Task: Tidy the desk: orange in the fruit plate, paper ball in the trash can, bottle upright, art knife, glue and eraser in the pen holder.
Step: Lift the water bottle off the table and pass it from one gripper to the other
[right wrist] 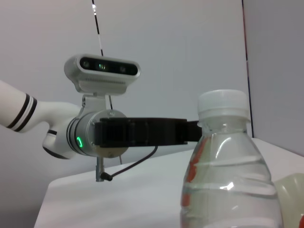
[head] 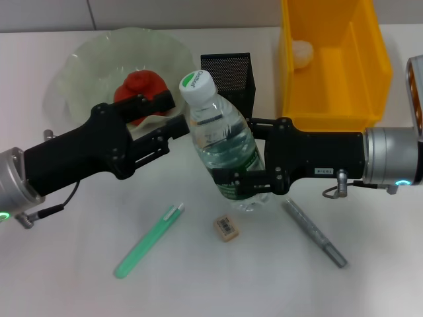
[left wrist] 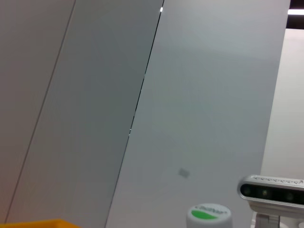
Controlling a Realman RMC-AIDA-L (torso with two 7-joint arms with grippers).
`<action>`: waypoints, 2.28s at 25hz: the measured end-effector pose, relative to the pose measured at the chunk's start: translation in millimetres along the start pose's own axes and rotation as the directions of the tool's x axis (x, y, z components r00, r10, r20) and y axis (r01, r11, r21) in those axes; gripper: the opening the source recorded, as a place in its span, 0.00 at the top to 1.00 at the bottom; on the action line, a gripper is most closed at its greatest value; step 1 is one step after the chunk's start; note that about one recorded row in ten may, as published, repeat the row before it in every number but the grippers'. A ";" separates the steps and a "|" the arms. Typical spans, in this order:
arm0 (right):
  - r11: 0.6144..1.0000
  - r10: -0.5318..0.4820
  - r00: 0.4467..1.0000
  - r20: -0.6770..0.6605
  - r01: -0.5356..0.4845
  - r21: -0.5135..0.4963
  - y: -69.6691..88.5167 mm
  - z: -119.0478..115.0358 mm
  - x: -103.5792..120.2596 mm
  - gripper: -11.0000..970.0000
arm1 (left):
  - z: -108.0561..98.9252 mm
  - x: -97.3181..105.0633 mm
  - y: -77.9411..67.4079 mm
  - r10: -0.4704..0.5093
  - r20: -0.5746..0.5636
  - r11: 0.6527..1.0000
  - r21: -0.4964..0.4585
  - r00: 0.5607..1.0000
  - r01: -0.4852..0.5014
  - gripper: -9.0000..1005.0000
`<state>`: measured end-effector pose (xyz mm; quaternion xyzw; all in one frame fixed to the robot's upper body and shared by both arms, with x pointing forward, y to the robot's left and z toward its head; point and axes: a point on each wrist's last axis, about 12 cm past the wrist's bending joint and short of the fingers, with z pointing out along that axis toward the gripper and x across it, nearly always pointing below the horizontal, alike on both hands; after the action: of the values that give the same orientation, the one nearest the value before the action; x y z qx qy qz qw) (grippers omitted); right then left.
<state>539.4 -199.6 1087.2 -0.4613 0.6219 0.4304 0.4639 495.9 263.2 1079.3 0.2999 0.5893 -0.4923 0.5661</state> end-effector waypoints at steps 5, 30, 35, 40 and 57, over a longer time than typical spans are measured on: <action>1.000 -0.017 1.000 0.000 0.017 -0.016 -1.1 6.2 0.3 0.21 | 10.6 0.6 1.9 -0.018 -0.002 1.000 0.023 1.000 0.018 0.47; 0.997 -0.052 0.998 0.032 0.054 -0.046 3.0 20.3 3.4 0.21 | 21.6 3.8 0.0 -0.051 0.004 0.997 0.055 0.999 0.050 0.47; 0.998 -0.050 0.998 0.032 0.051 -0.047 3.3 20.2 3.7 0.21 | 24.8 5.8 -1.2 -0.060 0.011 0.996 0.061 0.998 0.060 0.48; 0.998 -0.047 0.998 0.033 0.048 -0.046 3.6 19.8 4.4 0.21 | 24.3 5.5 -0.9 -0.059 0.011 0.997 0.059 0.998 0.059 0.48; 0.998 -0.040 0.999 0.034 0.041 -0.044 4.9 18.3 6.5 0.21 | 18.6 6.2 -1.0 -0.070 0.033 0.997 0.031 0.997 0.069 0.49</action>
<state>537.1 -182.2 1077.8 -0.4768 0.5951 0.4421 0.4723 500.8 244.5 1075.9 0.2792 0.5822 -0.5257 0.5538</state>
